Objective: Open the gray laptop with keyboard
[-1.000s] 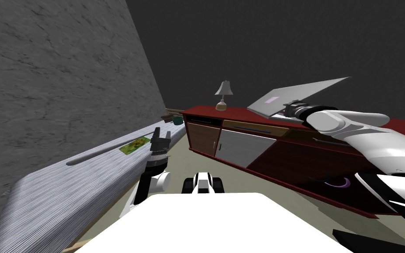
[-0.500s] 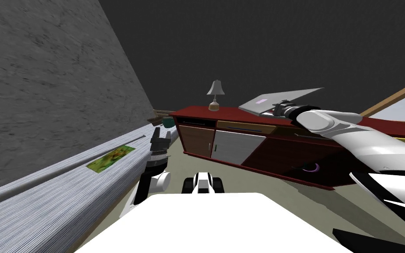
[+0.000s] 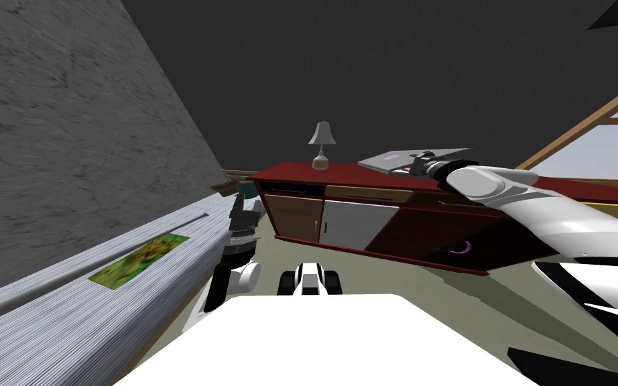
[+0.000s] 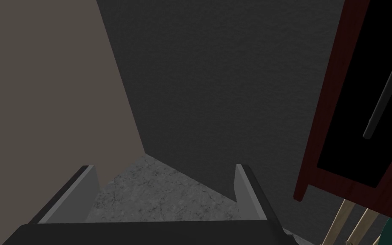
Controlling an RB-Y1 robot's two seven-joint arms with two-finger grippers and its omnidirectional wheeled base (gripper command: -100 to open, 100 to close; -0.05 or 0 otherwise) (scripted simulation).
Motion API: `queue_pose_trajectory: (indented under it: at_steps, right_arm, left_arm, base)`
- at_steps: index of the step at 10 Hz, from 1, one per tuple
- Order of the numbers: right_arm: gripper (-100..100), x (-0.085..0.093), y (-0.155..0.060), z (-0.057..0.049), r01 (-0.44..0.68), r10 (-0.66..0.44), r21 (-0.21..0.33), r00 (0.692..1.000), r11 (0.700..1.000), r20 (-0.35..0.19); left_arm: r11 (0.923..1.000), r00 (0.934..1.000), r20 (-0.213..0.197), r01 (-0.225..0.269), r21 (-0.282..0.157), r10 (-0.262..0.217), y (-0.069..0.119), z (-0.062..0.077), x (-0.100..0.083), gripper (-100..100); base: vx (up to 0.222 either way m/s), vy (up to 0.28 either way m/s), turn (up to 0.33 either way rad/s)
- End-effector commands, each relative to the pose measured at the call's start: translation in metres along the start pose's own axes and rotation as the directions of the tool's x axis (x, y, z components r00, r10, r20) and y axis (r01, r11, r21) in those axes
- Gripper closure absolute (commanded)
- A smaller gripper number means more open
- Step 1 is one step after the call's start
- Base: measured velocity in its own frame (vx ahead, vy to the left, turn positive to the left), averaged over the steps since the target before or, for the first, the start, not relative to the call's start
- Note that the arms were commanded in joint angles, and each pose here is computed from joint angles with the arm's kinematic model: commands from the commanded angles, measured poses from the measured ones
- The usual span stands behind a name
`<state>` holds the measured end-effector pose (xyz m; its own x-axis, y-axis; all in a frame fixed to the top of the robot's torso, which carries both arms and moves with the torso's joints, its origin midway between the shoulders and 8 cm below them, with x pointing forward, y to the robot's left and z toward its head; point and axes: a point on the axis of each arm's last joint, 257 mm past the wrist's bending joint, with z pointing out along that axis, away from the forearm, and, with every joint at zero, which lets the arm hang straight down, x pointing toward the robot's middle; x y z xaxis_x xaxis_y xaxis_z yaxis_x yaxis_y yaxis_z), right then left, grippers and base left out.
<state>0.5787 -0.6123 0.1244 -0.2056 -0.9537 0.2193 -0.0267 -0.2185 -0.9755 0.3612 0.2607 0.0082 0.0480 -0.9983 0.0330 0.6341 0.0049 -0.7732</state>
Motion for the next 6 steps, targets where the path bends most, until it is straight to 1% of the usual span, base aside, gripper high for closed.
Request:
queue_pose_trajectory:
  at_steps: [1,2,3,4,5,6]
  right_arm:
    - [-100,0.008,-0.017,-0.003,-0.004,0.004,-0.003,1.000,1.000,-0.002]
    - [-100,0.014,-0.032,-0.007,-0.005,0.005,-0.004,1.000,1.000,-0.005]
    - [-100,0.015,-0.037,-0.008,-0.005,0.005,-0.004,1.000,1.000,-0.006]
    - [-100,0.014,-0.028,-0.007,-0.006,0.006,-0.009,1.000,1.000,-0.004]
    - [0,0.014,-0.028,-0.007,-0.006,0.006,-0.012,1.000,1.000,-0.004]
    - [0,0.014,-0.026,-0.007,-0.006,0.006,-0.015,1.000,1.000,-0.004]
  left_arm:
    - [1.0000,1.0000,0.000,0.000,0.000,0.000,0.000,0.000,0.000,0]
    - [1.0000,1.0000,0.000,0.000,0.000,0.000,0.000,0.000,0.000,0]
    - [1.0000,1.0000,0.000,0.000,0.000,0.000,0.000,0.000,0.000,0]
    - [1.0000,1.0000,0.000,0.000,0.000,0.000,0.000,0.000,0.000,0]
    - [1.0000,1.0000,0.000,0.000,0.000,0.000,0.000,0.000,0.000,0]
    - [1.0000,1.0000,0.000,0.000,0.000,0.000,0.000,0.000,0.000,0]
  base:
    - [0.005,-0.008,-0.001]
    - [0.003,-0.004,0.012]
    - [0.012,-0.011,0.017]
    - [0.008,-0.008,-0.001]
    - [0.000,0.000,0.000]
    - [0.000,0.000,0.000]
